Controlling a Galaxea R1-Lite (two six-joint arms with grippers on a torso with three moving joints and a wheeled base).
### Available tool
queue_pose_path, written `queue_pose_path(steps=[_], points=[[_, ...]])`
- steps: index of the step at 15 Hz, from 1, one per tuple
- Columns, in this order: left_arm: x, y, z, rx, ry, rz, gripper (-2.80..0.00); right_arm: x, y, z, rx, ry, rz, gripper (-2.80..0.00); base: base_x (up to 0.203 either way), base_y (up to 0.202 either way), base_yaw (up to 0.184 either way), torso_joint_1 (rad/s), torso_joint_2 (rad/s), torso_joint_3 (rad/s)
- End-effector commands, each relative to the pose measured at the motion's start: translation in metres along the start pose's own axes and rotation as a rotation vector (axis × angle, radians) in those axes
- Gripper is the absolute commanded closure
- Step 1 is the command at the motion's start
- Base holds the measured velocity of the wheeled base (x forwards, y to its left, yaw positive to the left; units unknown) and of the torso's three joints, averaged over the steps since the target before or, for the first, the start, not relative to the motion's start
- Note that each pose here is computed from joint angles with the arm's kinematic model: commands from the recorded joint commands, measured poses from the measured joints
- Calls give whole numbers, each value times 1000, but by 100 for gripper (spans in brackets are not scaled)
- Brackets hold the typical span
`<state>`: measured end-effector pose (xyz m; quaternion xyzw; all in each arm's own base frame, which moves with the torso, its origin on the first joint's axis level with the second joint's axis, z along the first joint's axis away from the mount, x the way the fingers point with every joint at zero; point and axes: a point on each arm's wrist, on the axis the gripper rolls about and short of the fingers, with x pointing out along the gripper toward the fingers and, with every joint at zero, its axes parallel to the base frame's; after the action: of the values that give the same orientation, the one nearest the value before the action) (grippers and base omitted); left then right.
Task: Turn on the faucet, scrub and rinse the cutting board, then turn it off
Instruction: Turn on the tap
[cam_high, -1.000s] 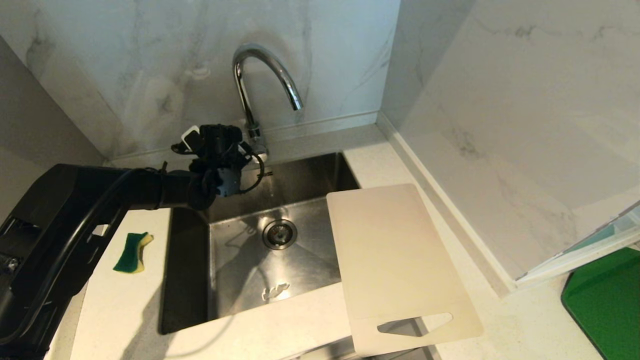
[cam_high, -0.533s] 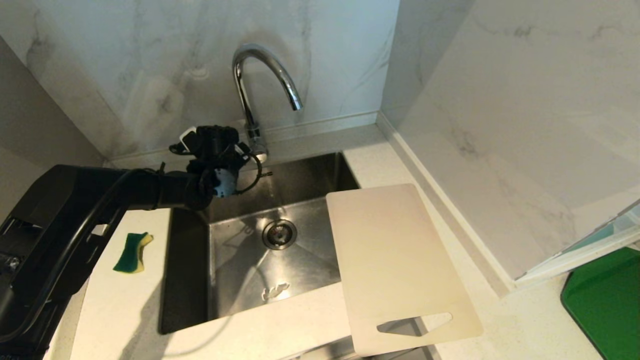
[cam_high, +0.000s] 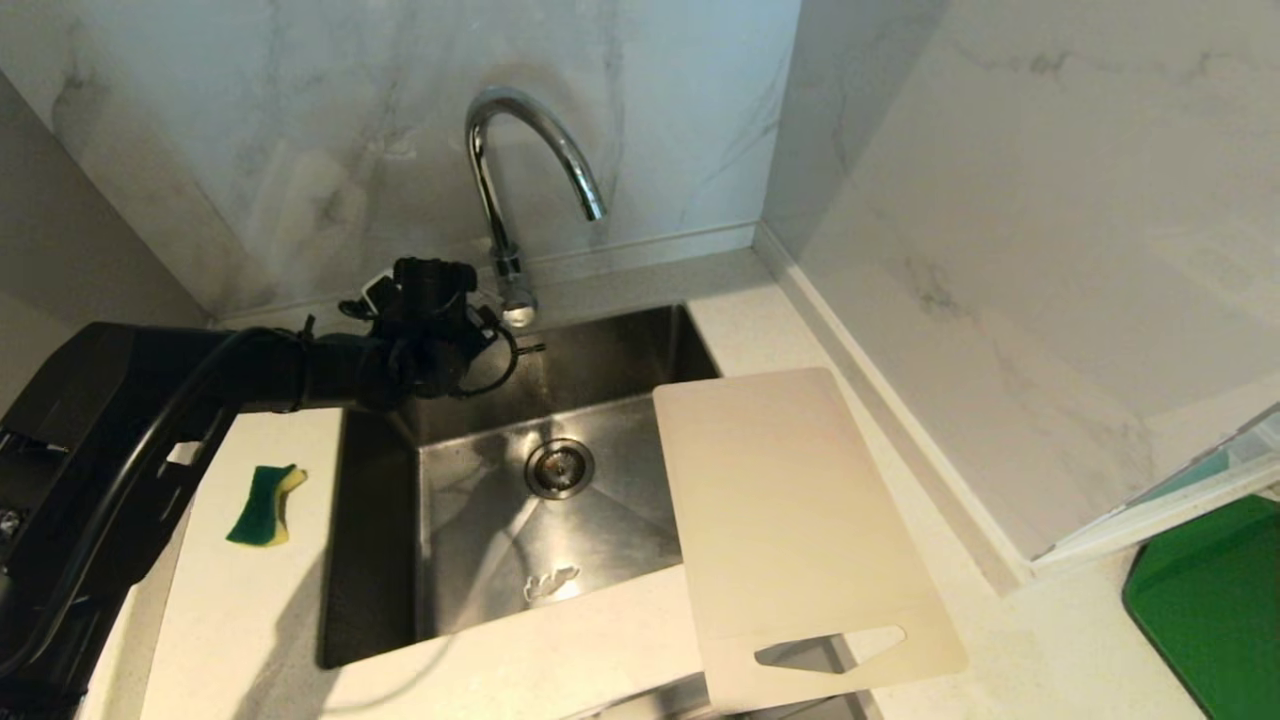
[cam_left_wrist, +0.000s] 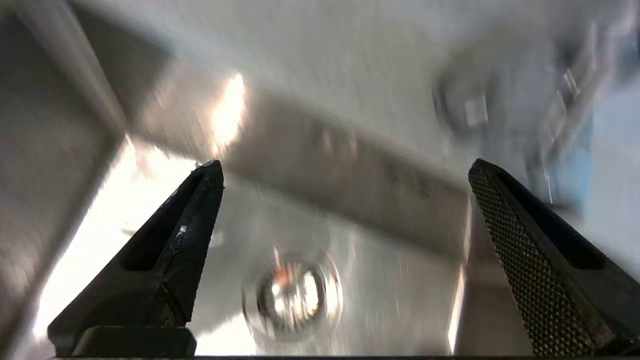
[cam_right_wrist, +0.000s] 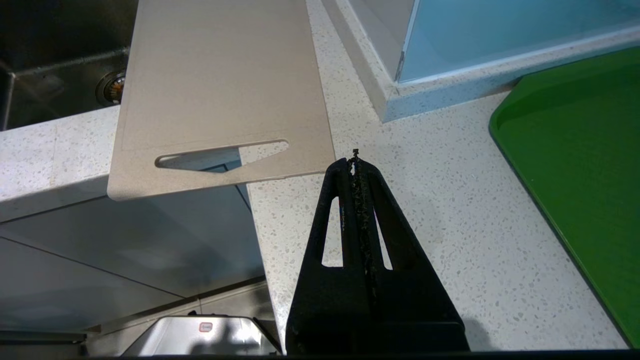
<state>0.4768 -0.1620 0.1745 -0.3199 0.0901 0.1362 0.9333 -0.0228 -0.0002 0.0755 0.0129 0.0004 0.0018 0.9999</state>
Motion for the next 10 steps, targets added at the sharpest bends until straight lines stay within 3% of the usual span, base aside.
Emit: queue_pose_path(steps=[1,6,10], points=[[-7,-3,10,-37,8,-15,-280,0,0,0,0,0,1,0,0,0,0,0,0,0],[-26,-22,8,-93,23,-67,-280,0,0,0,-1,1,1,0,0,0,0,0,0,0],[-41,-32,20,-229,9,-98,-280,0,0,0,0,-1,1,0,0,0,0,0,0,0]])
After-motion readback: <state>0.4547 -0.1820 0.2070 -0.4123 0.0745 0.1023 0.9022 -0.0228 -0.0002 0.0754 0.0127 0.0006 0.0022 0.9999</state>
